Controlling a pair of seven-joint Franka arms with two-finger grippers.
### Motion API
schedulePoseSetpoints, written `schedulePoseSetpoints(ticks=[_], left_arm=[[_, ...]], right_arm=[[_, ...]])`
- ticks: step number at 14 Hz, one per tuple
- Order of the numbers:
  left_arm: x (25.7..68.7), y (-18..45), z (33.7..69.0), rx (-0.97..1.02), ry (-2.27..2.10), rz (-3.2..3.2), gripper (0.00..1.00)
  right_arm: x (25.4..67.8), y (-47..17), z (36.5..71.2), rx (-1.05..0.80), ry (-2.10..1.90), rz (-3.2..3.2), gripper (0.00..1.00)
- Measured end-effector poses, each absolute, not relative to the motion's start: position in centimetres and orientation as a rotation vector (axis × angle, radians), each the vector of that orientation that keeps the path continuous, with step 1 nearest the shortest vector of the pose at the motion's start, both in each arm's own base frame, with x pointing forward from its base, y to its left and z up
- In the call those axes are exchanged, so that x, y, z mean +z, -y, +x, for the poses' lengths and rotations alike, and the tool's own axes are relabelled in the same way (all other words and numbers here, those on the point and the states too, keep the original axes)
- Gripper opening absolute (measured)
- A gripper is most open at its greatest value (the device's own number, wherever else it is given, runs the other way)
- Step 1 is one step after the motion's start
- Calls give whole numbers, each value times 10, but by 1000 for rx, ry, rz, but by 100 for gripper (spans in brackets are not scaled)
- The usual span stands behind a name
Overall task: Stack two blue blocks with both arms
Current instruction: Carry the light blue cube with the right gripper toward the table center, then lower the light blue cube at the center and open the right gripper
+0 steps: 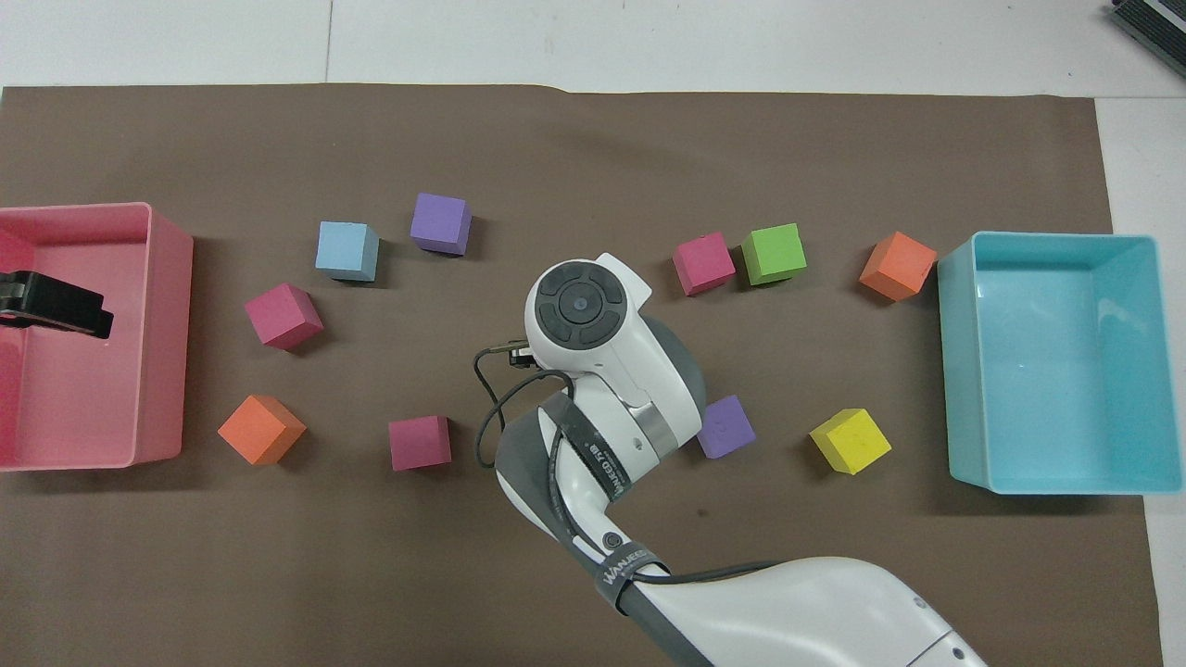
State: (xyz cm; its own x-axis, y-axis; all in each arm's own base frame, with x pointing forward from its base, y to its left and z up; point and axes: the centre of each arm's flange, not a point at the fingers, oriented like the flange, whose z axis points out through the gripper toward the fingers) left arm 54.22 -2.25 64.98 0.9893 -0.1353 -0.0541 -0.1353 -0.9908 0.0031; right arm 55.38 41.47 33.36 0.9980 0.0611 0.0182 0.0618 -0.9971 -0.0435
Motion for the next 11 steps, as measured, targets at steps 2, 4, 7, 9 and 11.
schedulePoseSetpoints(ticks=[2, 4, 7, 9, 11], left_arm=[[650, 23, 542, 85, -213, -3133, 100], [650, 23, 542, 85, -213, -3133, 100], [650, 23, 542, 85, -213, -3133, 100], [650, 23, 542, 85, -213, -3133, 100], [650, 23, 542, 85, -213, -3133, 100]], right_arm=[[325, -418, 554, -29, 92, -3095, 57], [319, -415, 554, -18, 43, -3103, 57], [311, -412, 552, 4, -16, -3114, 57], [307, -411, 550, 15, -20, -3119, 57], [302, -409, 548, 6, 15, -3145, 57]])
